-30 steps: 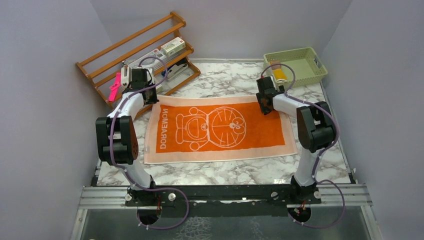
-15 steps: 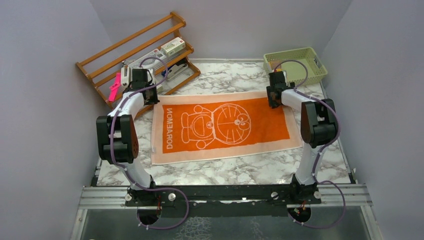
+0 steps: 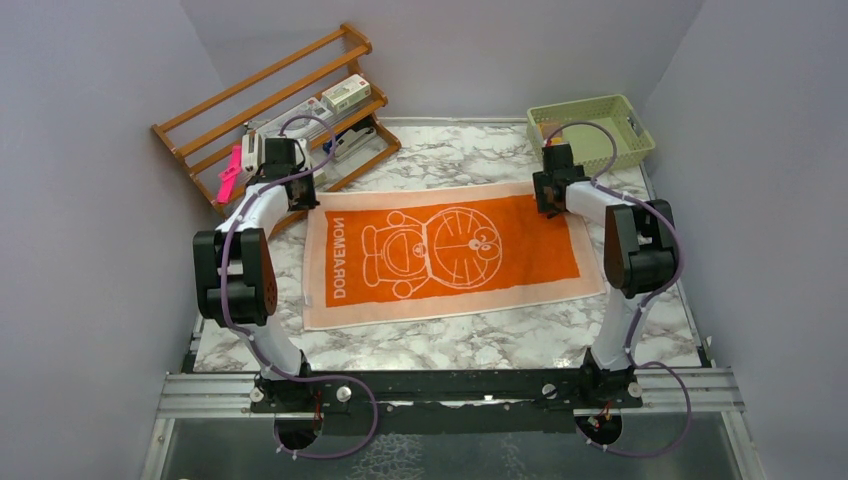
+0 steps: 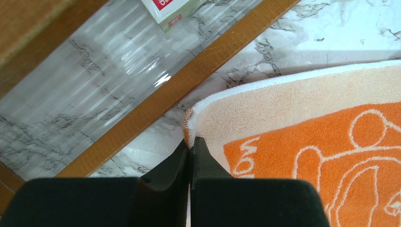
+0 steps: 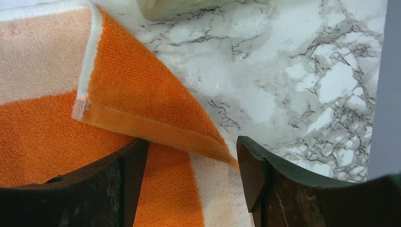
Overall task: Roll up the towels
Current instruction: Flatten out the towel at the center of the board.
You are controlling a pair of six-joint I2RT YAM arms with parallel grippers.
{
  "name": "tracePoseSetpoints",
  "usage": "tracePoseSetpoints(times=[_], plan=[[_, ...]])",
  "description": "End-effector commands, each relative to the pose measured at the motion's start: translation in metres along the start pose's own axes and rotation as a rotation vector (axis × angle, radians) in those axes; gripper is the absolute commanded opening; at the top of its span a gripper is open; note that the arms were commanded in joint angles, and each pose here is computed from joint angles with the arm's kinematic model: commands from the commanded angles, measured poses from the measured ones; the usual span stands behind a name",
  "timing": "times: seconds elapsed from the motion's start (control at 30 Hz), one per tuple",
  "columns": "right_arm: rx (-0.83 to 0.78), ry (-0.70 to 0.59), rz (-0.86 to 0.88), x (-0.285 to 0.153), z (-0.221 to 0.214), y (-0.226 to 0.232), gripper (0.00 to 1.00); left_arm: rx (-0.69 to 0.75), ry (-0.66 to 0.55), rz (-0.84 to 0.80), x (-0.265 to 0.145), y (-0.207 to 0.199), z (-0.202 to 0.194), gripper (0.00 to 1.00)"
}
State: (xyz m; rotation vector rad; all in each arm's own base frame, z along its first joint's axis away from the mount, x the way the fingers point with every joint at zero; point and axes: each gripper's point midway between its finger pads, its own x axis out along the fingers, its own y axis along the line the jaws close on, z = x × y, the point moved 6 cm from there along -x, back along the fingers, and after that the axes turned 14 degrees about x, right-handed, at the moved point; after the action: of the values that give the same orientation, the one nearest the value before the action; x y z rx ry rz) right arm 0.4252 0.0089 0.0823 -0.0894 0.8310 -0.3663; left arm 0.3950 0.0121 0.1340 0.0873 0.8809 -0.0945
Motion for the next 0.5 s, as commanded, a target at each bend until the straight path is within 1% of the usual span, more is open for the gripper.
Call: tracePoseSetpoints(times=[0.0,0.13,0.2,0.27,0.37,0.4,0.47], plan=[[0.009,-0.083,0.098,-0.009,0.021,0.011,0.69,0.002,-0.005,-0.025,0.003,0.001,0.005,0.00],[-0.025,-0.095,0.135,-0.006,0.028,0.019,0.68,0.002,-0.005,-0.034,0.003,0.000,0.005,0.00],[-0.046,-0.098,0.140,-0.004,0.029,0.022,0.66,0.002,-0.004,-0.039,0.004,0.000,0.005,0.00],[-0.055,-0.093,0.136,0.000,0.029,0.024,0.61,0.004,-0.003,-0.043,0.005,-0.001,0.005,0.00],[-0.058,-0.091,0.126,0.004,0.027,0.026,0.45,0.003,-0.001,-0.049,0.005,-0.001,0.005,0.00],[-0.056,-0.095,0.128,0.005,0.027,0.027,0.43,0.004,0.000,-0.052,0.005,-0.002,0.005,0.00],[-0.052,-0.104,0.133,0.007,0.027,0.028,0.41,0.005,0.001,-0.056,0.006,-0.002,0.005,0.00]])
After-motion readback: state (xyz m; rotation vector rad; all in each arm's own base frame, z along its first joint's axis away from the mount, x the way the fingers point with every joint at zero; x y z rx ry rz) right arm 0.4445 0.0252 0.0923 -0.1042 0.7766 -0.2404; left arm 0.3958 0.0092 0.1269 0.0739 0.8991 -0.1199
